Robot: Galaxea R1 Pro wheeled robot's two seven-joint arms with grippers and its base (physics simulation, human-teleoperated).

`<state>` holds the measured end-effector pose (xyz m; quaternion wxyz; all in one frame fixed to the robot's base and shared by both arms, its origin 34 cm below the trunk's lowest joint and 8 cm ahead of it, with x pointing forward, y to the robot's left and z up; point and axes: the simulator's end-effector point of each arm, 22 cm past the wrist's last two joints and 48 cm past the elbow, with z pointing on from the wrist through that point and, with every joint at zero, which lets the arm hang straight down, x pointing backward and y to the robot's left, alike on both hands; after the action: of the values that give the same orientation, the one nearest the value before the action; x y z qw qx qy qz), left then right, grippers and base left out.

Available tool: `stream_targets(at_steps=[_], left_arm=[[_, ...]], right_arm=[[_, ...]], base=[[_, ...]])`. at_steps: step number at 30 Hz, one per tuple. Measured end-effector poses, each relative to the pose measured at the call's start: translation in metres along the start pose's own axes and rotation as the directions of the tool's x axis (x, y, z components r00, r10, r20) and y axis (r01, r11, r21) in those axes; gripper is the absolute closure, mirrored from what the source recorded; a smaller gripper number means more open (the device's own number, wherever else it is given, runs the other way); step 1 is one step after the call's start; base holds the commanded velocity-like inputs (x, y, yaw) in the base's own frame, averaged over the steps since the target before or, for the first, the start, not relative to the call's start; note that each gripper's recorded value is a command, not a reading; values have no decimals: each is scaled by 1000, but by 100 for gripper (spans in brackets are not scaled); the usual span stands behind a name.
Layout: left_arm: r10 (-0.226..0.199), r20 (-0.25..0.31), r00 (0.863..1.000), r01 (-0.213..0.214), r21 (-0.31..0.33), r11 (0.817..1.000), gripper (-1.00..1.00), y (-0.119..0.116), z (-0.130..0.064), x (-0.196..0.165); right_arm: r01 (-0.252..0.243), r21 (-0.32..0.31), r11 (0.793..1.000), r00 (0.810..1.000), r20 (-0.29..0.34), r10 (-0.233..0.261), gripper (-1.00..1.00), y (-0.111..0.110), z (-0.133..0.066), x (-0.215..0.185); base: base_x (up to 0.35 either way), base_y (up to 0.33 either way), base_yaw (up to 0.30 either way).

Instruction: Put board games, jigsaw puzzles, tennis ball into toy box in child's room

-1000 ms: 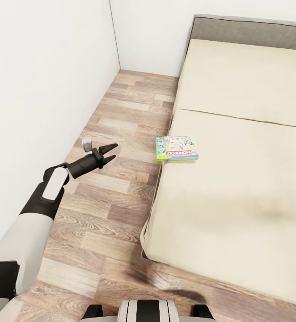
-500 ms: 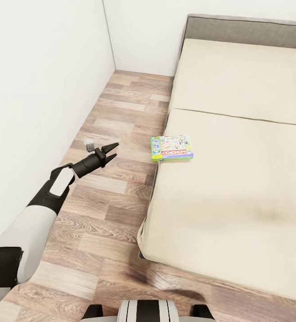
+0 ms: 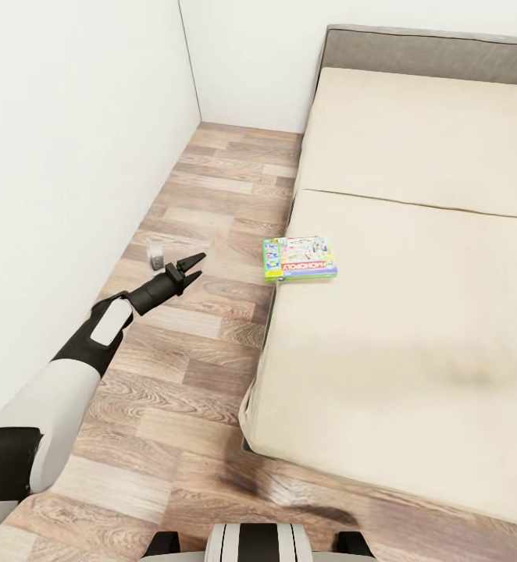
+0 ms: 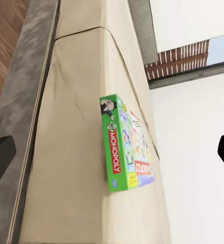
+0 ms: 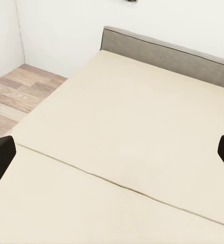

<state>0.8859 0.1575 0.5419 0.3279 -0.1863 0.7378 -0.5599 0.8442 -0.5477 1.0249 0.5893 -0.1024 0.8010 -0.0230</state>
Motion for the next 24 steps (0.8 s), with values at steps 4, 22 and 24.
stream_targets(at_steps=[4,22,24], left_arm=[[-7,5,1000,7,-11,1000,-100,6,-2,0],[-50,16,999,51,-80,996,-100,35,-7,-2],[-53,20,998,55,-89,995,-100,38,-7,-3]], right_arm=[[-3,-10,1000,1000,3,3,-100,2,0,-1],[7,-3,1000,1000,3,-7,-100,-1,-9,-6],[10,2,1000,1000,1,-10,-100,-3,-11,-6]], base=[[0,0,-4],[0,0,-1],[0,0,0]])
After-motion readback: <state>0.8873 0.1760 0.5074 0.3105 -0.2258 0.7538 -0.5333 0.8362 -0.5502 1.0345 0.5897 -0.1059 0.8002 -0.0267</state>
